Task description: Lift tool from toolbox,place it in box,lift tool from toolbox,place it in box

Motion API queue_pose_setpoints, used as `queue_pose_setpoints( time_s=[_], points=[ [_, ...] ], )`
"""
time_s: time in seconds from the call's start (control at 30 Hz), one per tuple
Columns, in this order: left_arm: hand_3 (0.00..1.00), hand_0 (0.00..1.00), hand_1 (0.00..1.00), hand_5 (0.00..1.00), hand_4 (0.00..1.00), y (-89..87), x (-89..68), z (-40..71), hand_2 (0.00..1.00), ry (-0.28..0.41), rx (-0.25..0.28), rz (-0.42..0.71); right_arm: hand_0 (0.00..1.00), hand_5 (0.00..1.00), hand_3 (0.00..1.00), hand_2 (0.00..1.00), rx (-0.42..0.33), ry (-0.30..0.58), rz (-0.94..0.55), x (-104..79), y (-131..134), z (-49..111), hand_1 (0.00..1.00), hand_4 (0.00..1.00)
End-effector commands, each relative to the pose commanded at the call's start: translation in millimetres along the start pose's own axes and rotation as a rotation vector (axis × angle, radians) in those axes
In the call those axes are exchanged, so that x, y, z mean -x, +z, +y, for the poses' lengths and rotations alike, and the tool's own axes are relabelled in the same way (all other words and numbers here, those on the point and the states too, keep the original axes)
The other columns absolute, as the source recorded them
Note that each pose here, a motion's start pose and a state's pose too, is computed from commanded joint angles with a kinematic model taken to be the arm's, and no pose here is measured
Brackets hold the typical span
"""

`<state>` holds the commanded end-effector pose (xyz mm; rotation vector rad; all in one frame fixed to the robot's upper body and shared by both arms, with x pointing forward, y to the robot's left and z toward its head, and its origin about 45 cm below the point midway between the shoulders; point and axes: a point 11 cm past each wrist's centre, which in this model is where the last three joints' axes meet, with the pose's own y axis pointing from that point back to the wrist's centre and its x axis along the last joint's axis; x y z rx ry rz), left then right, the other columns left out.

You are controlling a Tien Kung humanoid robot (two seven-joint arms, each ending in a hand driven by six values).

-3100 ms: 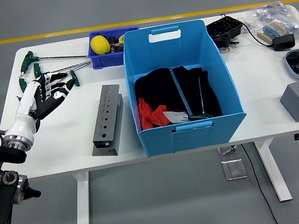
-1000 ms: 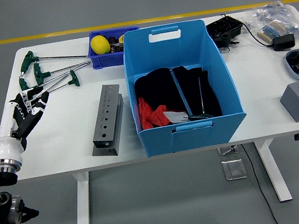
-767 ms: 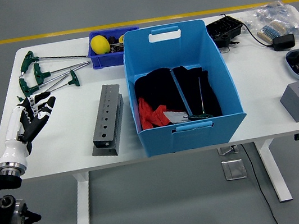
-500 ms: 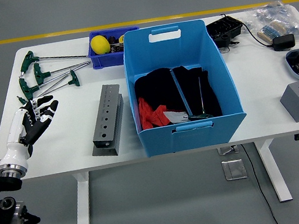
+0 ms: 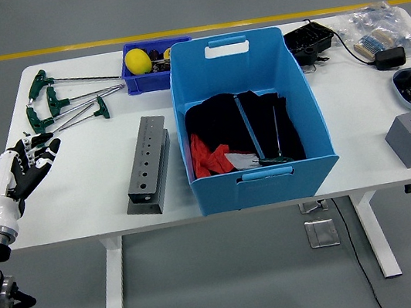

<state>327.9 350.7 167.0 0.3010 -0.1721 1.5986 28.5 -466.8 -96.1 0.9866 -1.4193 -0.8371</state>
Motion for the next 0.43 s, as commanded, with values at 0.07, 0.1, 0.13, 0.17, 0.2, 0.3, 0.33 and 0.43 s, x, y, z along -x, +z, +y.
queue_pose_setpoints(
  time_s=[0.07, 0.1, 0.13, 0.17, 0.2, 0.3, 0.33, 0.43],
  points=[
    [0.699, 0.751, 0.739, 0.594, 0.803, 1.9, 0.9, -3.2, 0.815, -0.009, 0.004, -0.004, 0.745, 0.701, 0.607, 0.759, -0.004, -0.004, -0.001, -1.0, 0.1, 0.0, 0.721, 0.852],
    [0.699, 0.751, 0.739, 0.594, 0.803, 4.3, 2.1, -5.4, 0.815, -0.013, 0.01, -0.005, 0.745, 0.701, 0.607, 0.759, -0.008, -0.004, 0.0, -1.0, -0.9, 0.0, 0.721, 0.852],
    [0.699, 0.751, 0.739, 0.594, 0.803, 6.7, 3.9, -7.1, 0.815, -0.017, 0.018, -0.003, 0.745, 0.701, 0.607, 0.759, -0.013, -0.004, 0.0, -1.0, -1.9, 0.0, 0.721, 0.852],
    [0.698, 0.752, 0.738, 0.592, 0.801, 8.9, 6.6, -8.9, 0.815, -0.023, 0.024, -0.002, 0.73, 0.7, 0.607, 0.756, -0.017, -0.004, 0.003, -1.5, -3.1, 0.0, 0.713, 0.853],
    [0.698, 0.752, 0.738, 0.592, 0.801, 11.8, 11.8, -11.0, 0.815, -0.039, 0.033, -0.004, 0.73, 0.7, 0.607, 0.756, -0.02, -0.001, 0.006, -1.8, -6.0, 0.0, 0.713, 0.853],
    [0.698, 0.752, 0.738, 0.592, 0.801, 10.8, 21.5, -10.0, 0.815, -0.064, 0.035, -0.005, 0.73, 0.7, 0.607, 0.756, -0.023, -0.001, 0.022, -3.7, -12.1, 0.0, 0.713, 0.853],
    [0.698, 0.752, 0.738, 0.592, 0.801, 8.4, 25.2, -8.1, 0.815, -0.069, 0.03, 0.001, 0.73, 0.7, 0.607, 0.756, -0.026, -0.002, 0.026, -5.0, -13.9, 0.0, 0.713, 0.853],
    [0.698, 0.752, 0.738, 0.592, 0.801, 4.4, 35.0, -5.2, 0.815, -0.088, 0.022, 0.01, 0.73, 0.7, 0.607, 0.756, -0.033, 0.001, 0.025, -5.7, -20.2, 0.1, 0.713, 0.853]
  ],
)
